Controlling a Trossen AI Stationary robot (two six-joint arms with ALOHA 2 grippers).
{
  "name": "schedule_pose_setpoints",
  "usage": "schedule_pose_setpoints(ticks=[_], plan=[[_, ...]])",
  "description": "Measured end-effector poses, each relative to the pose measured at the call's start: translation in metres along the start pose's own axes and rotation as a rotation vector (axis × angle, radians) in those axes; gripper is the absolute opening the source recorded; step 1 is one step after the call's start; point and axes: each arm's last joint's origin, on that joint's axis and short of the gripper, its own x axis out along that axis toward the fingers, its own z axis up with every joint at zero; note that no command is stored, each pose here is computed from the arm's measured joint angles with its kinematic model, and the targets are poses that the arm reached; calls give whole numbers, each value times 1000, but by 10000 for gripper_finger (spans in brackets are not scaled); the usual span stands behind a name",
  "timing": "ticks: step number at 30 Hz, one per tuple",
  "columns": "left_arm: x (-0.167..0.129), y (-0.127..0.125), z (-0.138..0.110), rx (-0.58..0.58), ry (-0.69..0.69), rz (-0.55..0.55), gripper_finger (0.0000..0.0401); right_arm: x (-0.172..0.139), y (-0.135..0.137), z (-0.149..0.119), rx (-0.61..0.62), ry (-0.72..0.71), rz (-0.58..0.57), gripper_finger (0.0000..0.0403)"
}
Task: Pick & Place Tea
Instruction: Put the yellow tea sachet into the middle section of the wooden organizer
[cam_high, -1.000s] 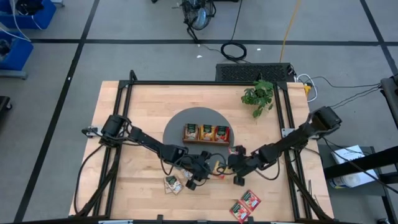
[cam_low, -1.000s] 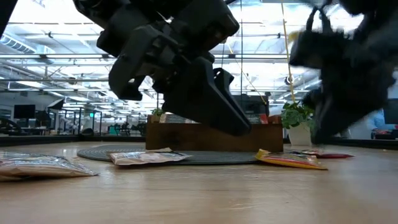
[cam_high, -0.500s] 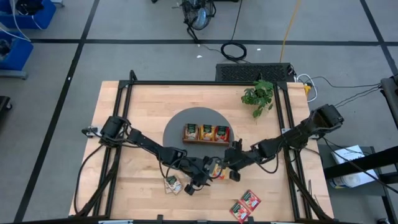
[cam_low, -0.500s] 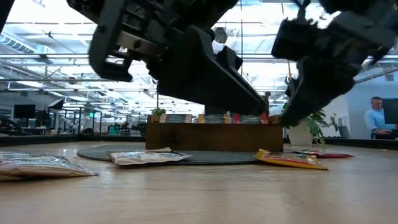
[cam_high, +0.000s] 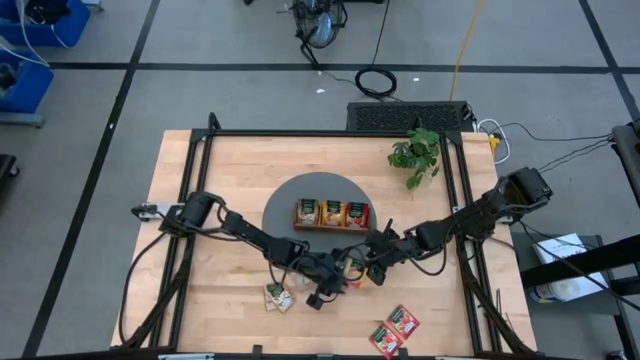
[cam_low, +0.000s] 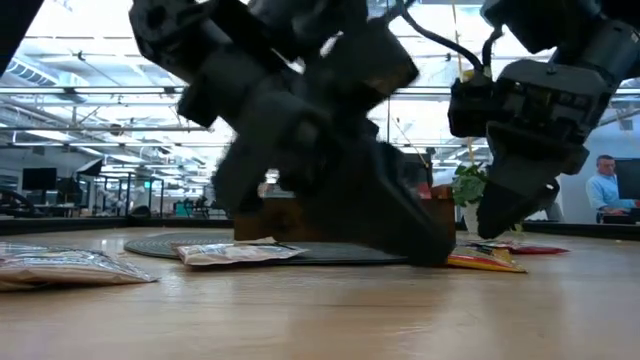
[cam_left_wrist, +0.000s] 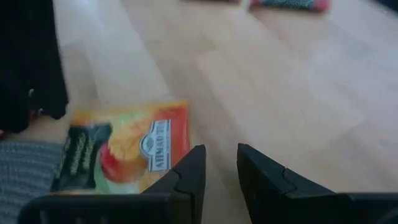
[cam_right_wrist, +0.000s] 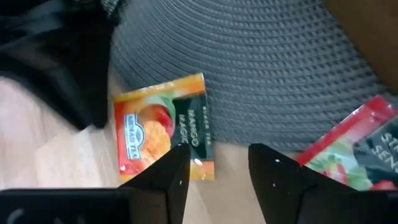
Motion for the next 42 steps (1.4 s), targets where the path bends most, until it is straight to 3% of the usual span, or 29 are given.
schedule_pose_setpoints(ticks=[14,25,31,42], plan=[[7,19,-9,-83,10,30,97,8,-8,-5,22,78,23,144],[8,20,-9,-76,10,43,97,8,-5,-5,42,122,85,144],[8,23,-9,-79,-2,81,97,8,-3,-5,-21,140,134,144],[8,26,-9,-80,-9,90,97,9,-13,-11,-22,146,114,122]])
